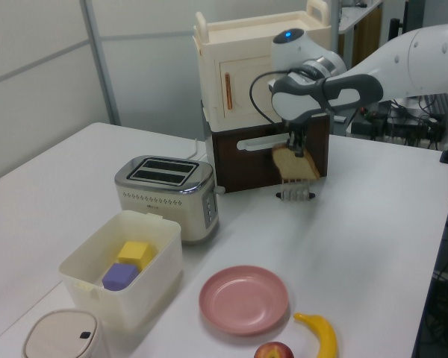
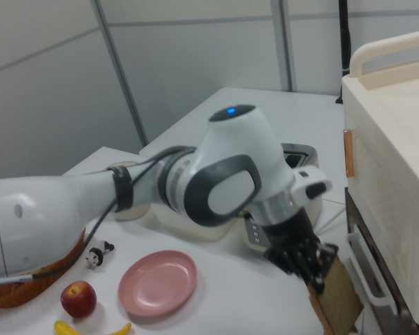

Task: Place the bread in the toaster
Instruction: 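Close the gripper on the toast slice and lift it from the rack, then carry the toast over the toaster and lower it into a slot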

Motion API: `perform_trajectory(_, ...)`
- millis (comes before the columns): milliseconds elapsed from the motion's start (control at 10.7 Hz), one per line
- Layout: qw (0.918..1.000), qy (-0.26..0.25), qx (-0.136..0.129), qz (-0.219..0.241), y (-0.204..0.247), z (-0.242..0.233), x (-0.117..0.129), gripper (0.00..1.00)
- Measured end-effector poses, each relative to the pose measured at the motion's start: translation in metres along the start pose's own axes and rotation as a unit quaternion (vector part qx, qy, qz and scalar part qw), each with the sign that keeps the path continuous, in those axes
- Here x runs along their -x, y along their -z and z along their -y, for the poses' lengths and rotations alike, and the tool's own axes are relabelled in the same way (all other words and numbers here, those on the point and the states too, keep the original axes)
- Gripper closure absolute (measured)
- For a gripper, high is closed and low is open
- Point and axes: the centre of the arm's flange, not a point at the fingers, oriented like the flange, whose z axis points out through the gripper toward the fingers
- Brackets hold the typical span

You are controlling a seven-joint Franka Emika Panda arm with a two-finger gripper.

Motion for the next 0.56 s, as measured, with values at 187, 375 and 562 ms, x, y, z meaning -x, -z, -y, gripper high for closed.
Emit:
perform_trajectory(187, 0.9994, 0.011, -0.008, -0.033, 0.029, 0.022, -0.020, 0.89)
perform_trajectory(375, 0.9965, 0.009, -0.036, -0.075, 0.060, 0.046, -0.041, 0.89)
perform_trajectory(562, 0.9906, -0.009, -0.048, -0.128, 0.109, 0.049, -0.051, 0.89)
